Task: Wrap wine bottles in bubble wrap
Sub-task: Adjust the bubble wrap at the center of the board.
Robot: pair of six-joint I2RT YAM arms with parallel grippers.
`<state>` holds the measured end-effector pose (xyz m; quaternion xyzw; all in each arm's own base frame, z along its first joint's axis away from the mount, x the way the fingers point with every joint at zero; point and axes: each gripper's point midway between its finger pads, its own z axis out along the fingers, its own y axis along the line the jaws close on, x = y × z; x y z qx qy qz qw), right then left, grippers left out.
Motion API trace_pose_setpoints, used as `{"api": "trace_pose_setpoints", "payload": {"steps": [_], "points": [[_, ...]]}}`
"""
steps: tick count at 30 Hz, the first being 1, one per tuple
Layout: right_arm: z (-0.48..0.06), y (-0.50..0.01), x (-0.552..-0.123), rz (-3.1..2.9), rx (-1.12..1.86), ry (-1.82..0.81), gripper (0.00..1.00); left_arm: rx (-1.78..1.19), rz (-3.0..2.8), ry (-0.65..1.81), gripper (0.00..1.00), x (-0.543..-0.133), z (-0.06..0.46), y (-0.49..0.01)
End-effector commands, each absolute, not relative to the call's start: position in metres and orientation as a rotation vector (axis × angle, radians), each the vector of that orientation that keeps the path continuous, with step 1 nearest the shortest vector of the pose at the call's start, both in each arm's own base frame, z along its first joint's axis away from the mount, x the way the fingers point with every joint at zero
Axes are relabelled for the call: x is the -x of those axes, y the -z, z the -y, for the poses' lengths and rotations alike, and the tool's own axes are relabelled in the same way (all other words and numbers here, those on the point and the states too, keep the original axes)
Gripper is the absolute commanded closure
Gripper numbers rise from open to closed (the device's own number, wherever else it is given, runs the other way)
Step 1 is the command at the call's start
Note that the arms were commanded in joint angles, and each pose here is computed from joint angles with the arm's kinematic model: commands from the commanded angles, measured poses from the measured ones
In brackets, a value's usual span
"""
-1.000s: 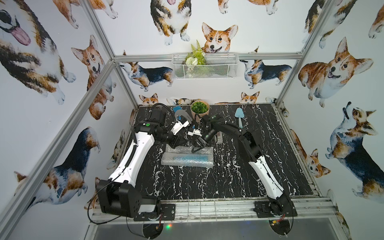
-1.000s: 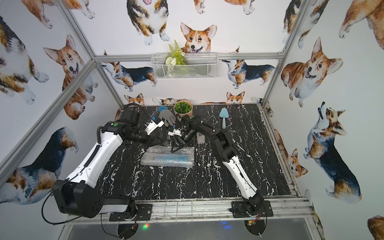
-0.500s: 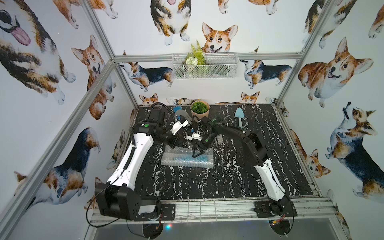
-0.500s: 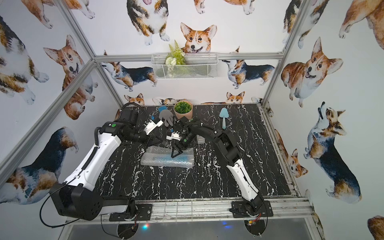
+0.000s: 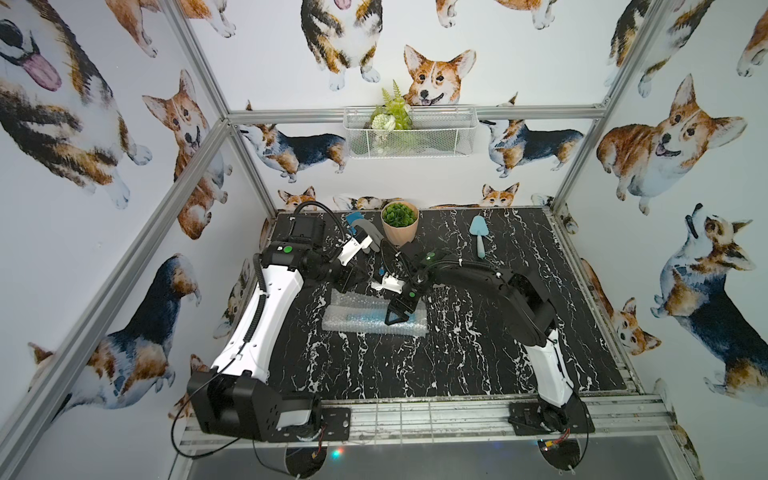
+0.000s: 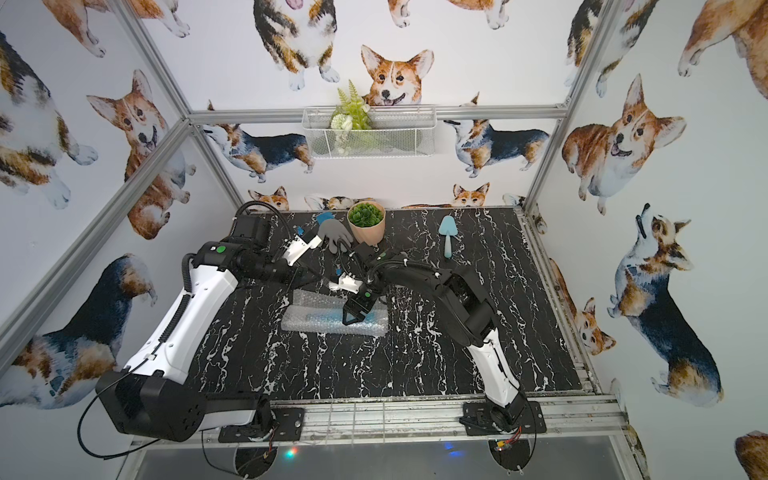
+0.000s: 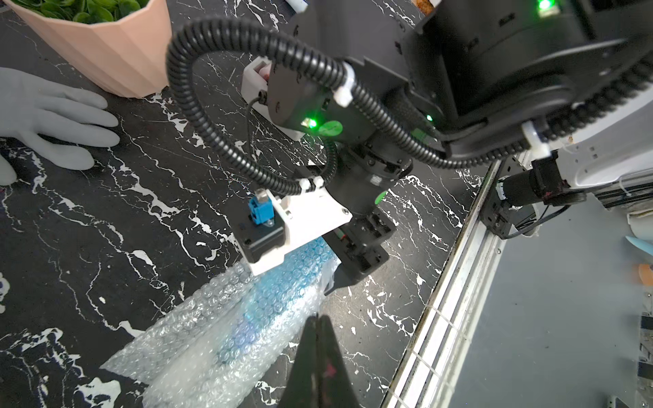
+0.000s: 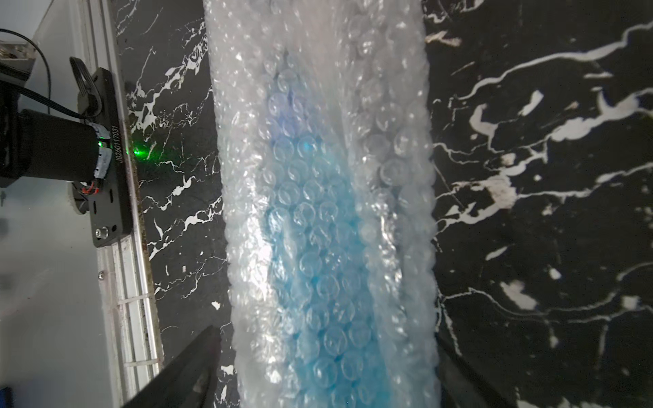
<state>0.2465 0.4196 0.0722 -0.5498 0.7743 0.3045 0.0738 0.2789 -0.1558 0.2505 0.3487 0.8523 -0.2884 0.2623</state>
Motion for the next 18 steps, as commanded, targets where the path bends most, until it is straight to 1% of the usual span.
{"api": "trace_pose_setpoints", "payload": {"steps": [1, 8, 13, 18], "points": [[-0.425, -0.075, -0.255, -2.21, 1.674, -0.797, 0.11, -0.94, -2.299, 0.776, 1.0, -0.279, 0.154, -0.254], [-0.423, -0.073, -0.249, -2.127, 1.693, -0.732, 0.11, -0.914, -2.295, 0.762, 1.0, -0.281, 0.148, -0.259], [-0.422, -0.073, -0.248, -2.062, 1.711, -0.693, 0.14, -0.876, -2.325, 0.693, 1.0, -0.28, 0.133, -0.258], [-0.421, -0.071, -0.249, -1.965, 1.743, -0.568, 0.18, -0.789, -2.362, 0.633, 1.0, -0.282, 0.116, -0.257]]}}
